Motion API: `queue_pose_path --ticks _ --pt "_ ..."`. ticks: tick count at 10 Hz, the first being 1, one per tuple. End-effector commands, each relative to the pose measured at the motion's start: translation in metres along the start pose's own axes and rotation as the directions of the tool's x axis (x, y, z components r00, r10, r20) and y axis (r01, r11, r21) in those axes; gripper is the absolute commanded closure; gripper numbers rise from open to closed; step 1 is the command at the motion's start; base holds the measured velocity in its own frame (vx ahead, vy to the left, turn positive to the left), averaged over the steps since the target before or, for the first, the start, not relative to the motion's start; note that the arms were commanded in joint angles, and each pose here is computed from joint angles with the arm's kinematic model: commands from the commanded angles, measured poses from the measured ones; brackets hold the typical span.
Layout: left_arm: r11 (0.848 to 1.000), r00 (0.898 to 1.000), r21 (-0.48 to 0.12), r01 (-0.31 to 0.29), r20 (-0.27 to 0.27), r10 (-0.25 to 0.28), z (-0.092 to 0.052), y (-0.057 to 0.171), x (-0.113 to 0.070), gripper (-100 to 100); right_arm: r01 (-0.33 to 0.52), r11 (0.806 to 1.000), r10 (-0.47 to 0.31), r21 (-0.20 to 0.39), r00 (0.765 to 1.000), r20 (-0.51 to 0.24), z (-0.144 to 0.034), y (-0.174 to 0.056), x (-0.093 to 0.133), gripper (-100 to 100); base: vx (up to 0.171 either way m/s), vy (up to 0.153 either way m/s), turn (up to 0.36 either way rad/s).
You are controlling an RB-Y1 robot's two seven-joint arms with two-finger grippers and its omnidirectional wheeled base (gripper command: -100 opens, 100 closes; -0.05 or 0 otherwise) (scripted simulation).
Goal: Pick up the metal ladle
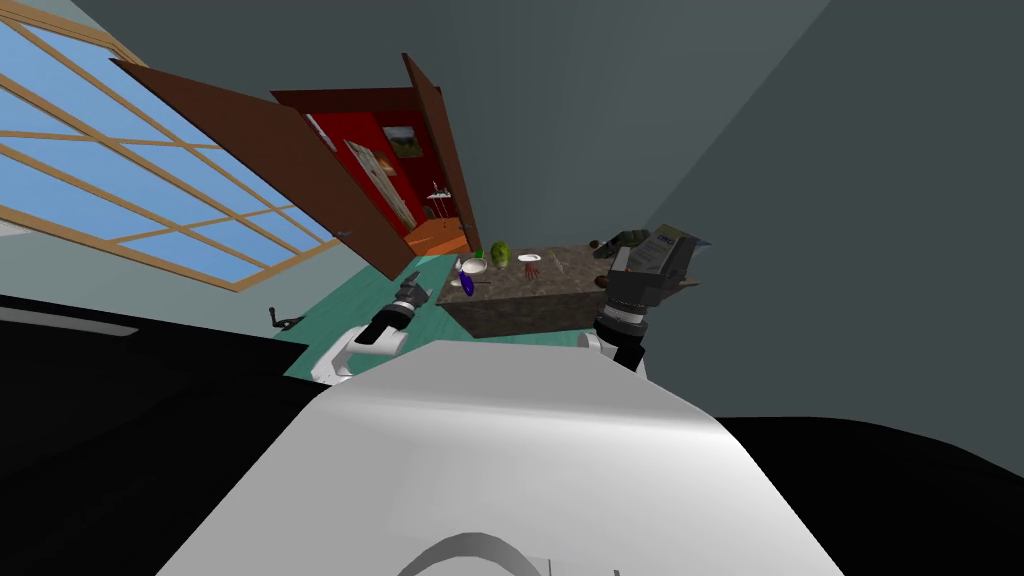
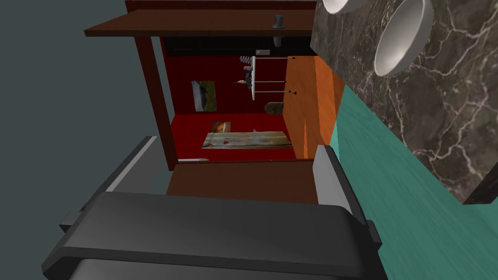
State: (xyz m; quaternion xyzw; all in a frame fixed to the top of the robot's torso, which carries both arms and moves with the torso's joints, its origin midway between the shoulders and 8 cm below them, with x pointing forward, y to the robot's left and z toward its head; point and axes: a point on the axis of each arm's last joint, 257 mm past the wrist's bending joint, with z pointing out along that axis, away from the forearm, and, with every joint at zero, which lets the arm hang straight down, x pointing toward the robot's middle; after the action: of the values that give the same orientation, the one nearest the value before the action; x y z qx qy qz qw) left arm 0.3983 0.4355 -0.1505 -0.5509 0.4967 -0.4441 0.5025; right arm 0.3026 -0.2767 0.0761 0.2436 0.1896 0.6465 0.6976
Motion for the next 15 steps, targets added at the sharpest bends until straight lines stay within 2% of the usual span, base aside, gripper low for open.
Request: queue_pose_path --ticks 1,2,3,4,5,6,7,8,9,10,11,12,13,14,15 --pt "0.998 0.999 -0.047 0.037 0.014 -0.036 0.005 0.009 -0.007 -100 0.000 1.000 0.000 0.000 1.000 0.000 0.000 0.000 0.000 0 -0.005 0.036 -0.041" --pt "0.997 0.999 -0.062 0.037 0.024 -0.035 0.005 0.012 -0.010 -100 0.000 1.000 0.000 0.000 1.000 0.000 0.000 0.000 0.000 0 0.000 0.030 -0.022" --pt "0.993 0.997 -0.092 0.071 0.033 -0.068 0.010 0.018 -0.014 -100 0.000 1.000 0.000 0.000 1.000 0.000 0.000 0.000 0.000 0 0.004 0.030 -0.032" --pt "0.992 0.997 -0.107 0.072 0.044 -0.067 0.009 0.022 -0.017 -100 0.000 1.000 0.000 0.000 1.000 0.000 0.000 0.000 0.000 0 0.003 0.026 -0.026" --pt "0.985 0.993 -0.137 0.108 0.055 -0.101 0.014 0.027 -0.020 -100 0.000 1.000 0.000 0.000 1.000 0.000 0.000 0.000 0.000 0 0.001 0.028 -0.044" --pt "0.983 0.993 -0.150 0.108 0.065 -0.099 0.014 0.031 -0.023 -100 0.000 1.000 0.000 0.000 1.000 0.000 0.000 0.000 0.000 0 0.003 0.024 -0.025" --pt "0.974 0.988 -0.176 0.145 0.076 -0.134 0.019 0.035 -0.025 -100 0.000 1.000 0.000 0.000 1.000 0.000 0.000 0.000 0.000 0 0.009 0.020 -0.033" --pt "0.971 0.987 -0.190 0.146 0.088 -0.131 0.018 0.039 -0.028 -100 0.000 1.000 0.000 0.000 1.000 0.000 0.000 0.000 0.000 0 0.009 0.017 -0.025" --pt "0.959 0.981 -0.214 0.183 0.100 -0.165 0.023 0.043 -0.029 -100 0.000 1.000 0.000 0.000 1.000 0.000 0.000 0.000 0.000 0 0.013 0.021 -0.037" --pt "0.956 0.980 -0.227 0.184 0.111 -0.162 0.022 0.047 -0.031 -100 0.000 1.000 0.000 0.000 1.000 0.000 0.000 0.000 0.000 0 0.013 0.020 -0.028" --pt "0.942 0.973 -0.251 0.222 0.126 -0.195 0.027 0.052 -0.032 -100 0.000 1.000 0.000 0.000 1.000 0.000 0.000 0.000 0.000 0 0.016 0.019 -0.039" --pt "0.939 0.972 -0.261 0.222 0.135 -0.193 0.026 0.055 -0.034 -100 0.000 1.000 0.000 0.000 1.000 0.000 0.000 0.000 0.000 0 0.016 0.013 -0.021" --pt "0.922 0.963 -0.286 0.260 0.152 -0.224 0.030 0.060 -0.034 -100 0.000 1.000 0.000 0.000 1.000 0.000 0.000 0.000 0.000 0 0.022 0.011 -0.032" --pt "0.920 0.962 -0.292 0.260 0.158 -0.222 0.029 0.062 -0.035 -100 0.000 1.000 0.000 0.000 1.000 0.000 0.000 0.000 0.000 0 0.020 0.012 -0.024" --pt "0.900 0.952 -0.318 0.296 0.178 -0.250 0.033 0.068 -0.035 -100 0.000 1.000 0.000 0.000 1.000 0.000 0.000 0.000 0.000 0 0.023 0.011 -0.034"
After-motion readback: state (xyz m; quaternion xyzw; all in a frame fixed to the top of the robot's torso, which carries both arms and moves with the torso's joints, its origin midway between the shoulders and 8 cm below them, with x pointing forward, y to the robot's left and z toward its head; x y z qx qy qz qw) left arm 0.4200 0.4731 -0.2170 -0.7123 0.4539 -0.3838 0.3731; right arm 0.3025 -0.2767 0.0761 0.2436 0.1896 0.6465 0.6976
